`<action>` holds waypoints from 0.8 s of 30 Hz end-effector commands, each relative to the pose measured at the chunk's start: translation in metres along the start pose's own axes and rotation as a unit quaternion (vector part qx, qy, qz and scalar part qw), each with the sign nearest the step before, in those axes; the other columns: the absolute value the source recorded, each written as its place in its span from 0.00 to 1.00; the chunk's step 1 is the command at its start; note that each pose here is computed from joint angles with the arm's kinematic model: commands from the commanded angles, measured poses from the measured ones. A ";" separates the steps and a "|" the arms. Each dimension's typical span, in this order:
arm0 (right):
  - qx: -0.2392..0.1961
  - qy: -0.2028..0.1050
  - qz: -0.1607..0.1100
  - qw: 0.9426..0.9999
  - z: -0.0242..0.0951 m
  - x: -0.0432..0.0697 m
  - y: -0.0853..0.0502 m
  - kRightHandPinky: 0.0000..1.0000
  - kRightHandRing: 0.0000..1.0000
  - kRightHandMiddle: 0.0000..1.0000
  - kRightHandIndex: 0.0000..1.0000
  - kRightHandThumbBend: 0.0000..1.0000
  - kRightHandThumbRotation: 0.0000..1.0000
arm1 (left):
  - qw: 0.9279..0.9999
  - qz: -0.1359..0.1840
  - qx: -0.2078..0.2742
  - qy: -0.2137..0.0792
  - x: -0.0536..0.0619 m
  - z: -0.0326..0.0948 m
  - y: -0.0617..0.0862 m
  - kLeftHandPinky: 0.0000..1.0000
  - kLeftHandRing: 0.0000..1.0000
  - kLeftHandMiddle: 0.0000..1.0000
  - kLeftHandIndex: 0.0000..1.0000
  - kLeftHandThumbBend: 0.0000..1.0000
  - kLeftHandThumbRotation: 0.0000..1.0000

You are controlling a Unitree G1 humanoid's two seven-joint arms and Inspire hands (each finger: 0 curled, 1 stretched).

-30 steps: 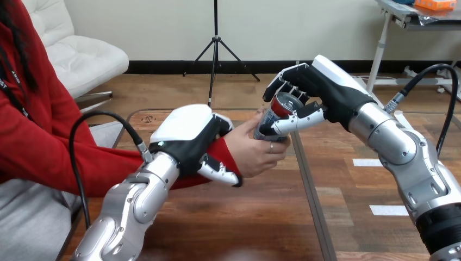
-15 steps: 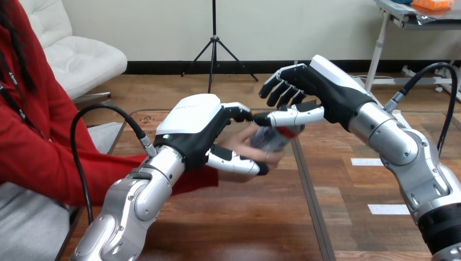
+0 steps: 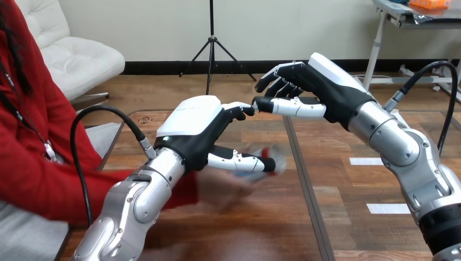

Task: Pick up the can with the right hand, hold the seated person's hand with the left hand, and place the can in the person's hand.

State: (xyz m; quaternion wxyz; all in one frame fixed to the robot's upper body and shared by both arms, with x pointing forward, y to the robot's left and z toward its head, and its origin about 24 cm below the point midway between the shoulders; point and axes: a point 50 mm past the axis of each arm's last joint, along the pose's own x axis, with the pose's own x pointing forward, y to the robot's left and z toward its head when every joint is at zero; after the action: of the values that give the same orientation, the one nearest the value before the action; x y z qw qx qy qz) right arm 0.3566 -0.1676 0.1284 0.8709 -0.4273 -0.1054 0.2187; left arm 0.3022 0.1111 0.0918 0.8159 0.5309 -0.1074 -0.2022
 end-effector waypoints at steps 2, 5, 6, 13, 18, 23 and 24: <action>-0.003 -0.012 -0.028 1.000 0.001 -0.002 -0.015 0.64 0.65 0.66 0.69 1.00 1.00 | 1.000 0.022 0.001 -0.007 0.000 0.003 0.015 0.81 0.82 0.83 0.84 1.00 0.70; -0.002 -0.013 -0.027 1.000 0.001 -0.003 -0.015 0.64 0.66 0.67 0.70 1.00 1.00 | 1.000 0.021 0.000 -0.006 -0.001 0.003 0.015 0.82 0.82 0.83 0.84 1.00 0.68; 0.001 -0.012 -0.027 1.000 0.001 -0.003 -0.015 0.65 0.67 0.68 0.70 1.00 1.00 | 1.000 0.021 -0.001 -0.007 -0.001 0.003 0.015 0.83 0.82 0.83 0.84 1.00 0.67; 0.008 -0.015 -0.028 0.999 0.000 -0.005 -0.015 0.67 0.70 0.70 0.73 1.00 1.00 | 1.000 0.023 -0.003 -0.008 -0.002 0.004 0.015 0.83 0.82 0.83 0.83 1.00 0.66; 0.012 -0.022 -0.033 0.999 -0.001 -0.007 -0.016 0.68 0.72 0.71 0.74 1.00 1.00 | 0.999 0.037 -0.006 -0.008 -0.005 0.004 0.013 0.83 0.81 0.82 0.83 1.00 0.70; 0.020 -0.026 -0.037 0.999 -0.002 -0.011 -0.015 0.70 0.74 0.73 0.75 1.00 1.00 | 0.998 0.060 -0.018 -0.009 -0.008 0.004 0.012 0.79 0.79 0.81 0.81 1.00 0.79; 0.023 -0.029 -0.039 0.999 -0.003 -0.012 -0.015 0.70 0.74 0.73 0.76 1.00 1.00 | 0.997 0.069 -0.024 -0.010 -0.010 0.004 0.011 0.78 0.79 0.81 0.81 1.00 0.80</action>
State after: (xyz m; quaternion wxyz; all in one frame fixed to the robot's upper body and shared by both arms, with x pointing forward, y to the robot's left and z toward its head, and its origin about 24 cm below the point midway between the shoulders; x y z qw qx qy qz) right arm 0.3523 -0.1713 0.1261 0.8799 -0.4036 -0.1184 0.2209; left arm 0.2959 0.1146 0.0850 0.8245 0.5217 -0.0965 -0.1966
